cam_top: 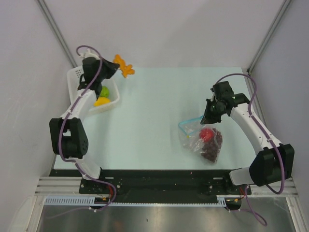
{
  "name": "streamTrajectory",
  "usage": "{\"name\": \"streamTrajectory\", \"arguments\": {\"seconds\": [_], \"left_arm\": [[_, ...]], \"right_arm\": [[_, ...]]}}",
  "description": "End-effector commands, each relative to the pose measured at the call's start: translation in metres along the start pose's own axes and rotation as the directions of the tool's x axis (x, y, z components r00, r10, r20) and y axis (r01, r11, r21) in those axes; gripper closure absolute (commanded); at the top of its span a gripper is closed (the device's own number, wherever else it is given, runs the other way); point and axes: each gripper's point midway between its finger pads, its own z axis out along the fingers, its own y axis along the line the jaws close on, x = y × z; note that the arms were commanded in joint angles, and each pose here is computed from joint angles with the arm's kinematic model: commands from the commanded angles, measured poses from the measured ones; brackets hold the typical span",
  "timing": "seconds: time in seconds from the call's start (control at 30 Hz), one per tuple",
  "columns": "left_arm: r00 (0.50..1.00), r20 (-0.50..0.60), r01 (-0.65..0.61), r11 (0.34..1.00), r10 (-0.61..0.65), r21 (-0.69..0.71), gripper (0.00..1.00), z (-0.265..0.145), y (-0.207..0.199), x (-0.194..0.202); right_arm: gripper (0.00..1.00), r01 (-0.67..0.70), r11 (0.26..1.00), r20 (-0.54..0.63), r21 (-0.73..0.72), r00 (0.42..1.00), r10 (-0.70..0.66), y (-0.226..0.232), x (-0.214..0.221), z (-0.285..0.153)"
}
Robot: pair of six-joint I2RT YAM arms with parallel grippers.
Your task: Open the zip-top bag and remove the fake food
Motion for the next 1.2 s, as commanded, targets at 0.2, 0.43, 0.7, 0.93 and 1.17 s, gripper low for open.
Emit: {"name": "streamTrajectory", "arguments": {"seconds": [0.2, 0.43, 0.7, 0.93, 1.17], "left_arm": [[0.959, 0.263, 0.178, 0.949, -0.108, -0.26, 1.0, -0.009, 0.137, -0.114], [0.903, 0.362, 0.388, 0.804, -0.233, -0.45, 1.0, 0.0, 0.199, -0.123], [0.899, 0.35, 0.421, 0.739, -0.263, -0.526, 0.76, 0.033, 0.221, -0.128], [0.942, 0.286, 0.308, 0.793, -0.176, -0.526, 0.24, 0.031, 0.198, -0.131], [0.986, 0.149, 0.142, 0.857, -0.078, -0.495, 0.31, 0.005, 0.155, -0.105]], "right_arm": [[1.0, -0.037, 0.999, 0.037, -0.016, 0.999, 0.037, -0.005, -0.033, 0.008], [1.0, -0.045, 0.999, 0.026, -0.009, 0.999, 0.045, -0.004, -0.043, 0.012], [1.0, -0.035, 0.999, 0.026, -0.002, 0.999, 0.035, -0.003, -0.049, 0.01], [1.0, -0.02, 1.0, 0.023, 0.0, 1.0, 0.02, -0.002, -0.045, 0.005], [1.0, 0.02, 1.0, 0.02, -0.015, 1.0, -0.019, 0.008, -0.038, -0.001]]}}
